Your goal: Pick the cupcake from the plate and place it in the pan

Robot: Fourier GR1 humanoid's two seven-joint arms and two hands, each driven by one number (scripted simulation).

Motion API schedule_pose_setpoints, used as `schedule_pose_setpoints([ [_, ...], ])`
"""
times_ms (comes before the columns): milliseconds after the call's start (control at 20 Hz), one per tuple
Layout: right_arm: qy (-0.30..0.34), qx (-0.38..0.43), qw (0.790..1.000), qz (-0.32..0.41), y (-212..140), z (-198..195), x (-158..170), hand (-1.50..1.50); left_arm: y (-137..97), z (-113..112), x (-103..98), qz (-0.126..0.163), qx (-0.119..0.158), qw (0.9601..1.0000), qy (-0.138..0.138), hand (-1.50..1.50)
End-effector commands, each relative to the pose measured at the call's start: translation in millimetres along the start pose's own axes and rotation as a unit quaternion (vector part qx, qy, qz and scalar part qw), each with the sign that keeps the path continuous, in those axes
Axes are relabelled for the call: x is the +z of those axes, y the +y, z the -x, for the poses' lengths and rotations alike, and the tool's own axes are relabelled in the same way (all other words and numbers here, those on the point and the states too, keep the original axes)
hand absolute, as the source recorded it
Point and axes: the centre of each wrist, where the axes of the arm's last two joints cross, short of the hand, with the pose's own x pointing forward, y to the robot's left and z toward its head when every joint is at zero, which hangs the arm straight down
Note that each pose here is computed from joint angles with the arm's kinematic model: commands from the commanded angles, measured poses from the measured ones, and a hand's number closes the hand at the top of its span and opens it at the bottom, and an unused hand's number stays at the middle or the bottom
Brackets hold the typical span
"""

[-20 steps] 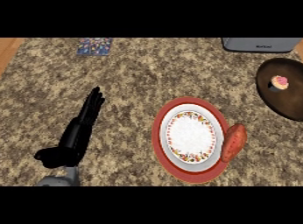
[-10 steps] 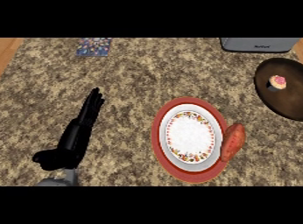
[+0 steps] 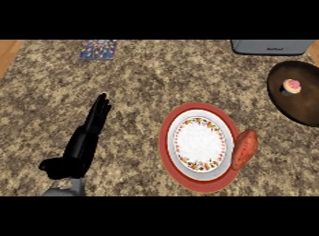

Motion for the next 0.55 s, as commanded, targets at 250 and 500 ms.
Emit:
schedule_pose_setpoints([
  [250, -0.041, -0.017, 0.999, -0.025, 3, 13, 16, -1.5, 5, -1, -1, 0.006, 0.005, 1.0, -0.003, 0.0],
  [500, -0.063, 0.03, 0.998, -0.009, 7, 6, 4, -1.5, -2, 4, -7, 0.0, -0.001, 1.0, 0.001, 0.0],
])
